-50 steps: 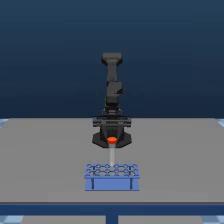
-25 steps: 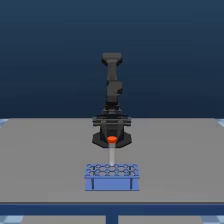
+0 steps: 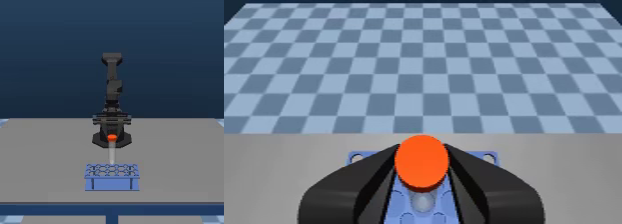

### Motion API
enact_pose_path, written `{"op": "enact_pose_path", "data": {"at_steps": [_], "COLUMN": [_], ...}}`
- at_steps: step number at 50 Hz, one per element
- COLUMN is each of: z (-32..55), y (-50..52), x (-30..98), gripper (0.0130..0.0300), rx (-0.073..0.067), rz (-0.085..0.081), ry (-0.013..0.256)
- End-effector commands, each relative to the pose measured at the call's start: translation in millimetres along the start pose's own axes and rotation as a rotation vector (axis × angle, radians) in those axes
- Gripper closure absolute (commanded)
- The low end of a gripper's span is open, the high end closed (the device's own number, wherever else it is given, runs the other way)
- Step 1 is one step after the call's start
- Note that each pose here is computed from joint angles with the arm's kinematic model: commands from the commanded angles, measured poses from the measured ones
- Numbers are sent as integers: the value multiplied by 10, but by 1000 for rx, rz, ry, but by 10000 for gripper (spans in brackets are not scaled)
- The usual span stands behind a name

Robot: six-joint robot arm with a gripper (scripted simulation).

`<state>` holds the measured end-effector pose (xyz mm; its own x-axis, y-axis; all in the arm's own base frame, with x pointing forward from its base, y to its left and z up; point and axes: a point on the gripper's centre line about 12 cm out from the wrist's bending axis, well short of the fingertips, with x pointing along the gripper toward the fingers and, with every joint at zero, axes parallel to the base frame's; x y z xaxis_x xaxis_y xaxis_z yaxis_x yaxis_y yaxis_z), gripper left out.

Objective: Pick up the centrifuge tube on the rack

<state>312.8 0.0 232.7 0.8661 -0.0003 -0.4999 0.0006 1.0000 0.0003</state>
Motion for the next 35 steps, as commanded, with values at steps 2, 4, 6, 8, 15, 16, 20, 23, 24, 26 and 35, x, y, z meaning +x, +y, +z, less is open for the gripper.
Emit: {"op": "enact_pose_path", "data": {"at_steps": [2,4,6,8,15,16,20,23,24,26,35], "z": [20,33,49,68,119,149,178,224,224,240,263], "y": [0,0,0,0,0,0,0,0,0,0,0], "x": [-13,-21,-30,-41,-70,-88,-105,-131,-131,-140,-154], "gripper": [300,300,300,300,300,300,300,300,300,300,300], "rx": [-1,-1,-1,-1,-1,-1,-1,-1,-1,-1,-1], "rz": [0,0,0,0,0,0,0,0,0,0,0], "ry": [3,3,3,3,3,3,3,3,3,3,3]}}
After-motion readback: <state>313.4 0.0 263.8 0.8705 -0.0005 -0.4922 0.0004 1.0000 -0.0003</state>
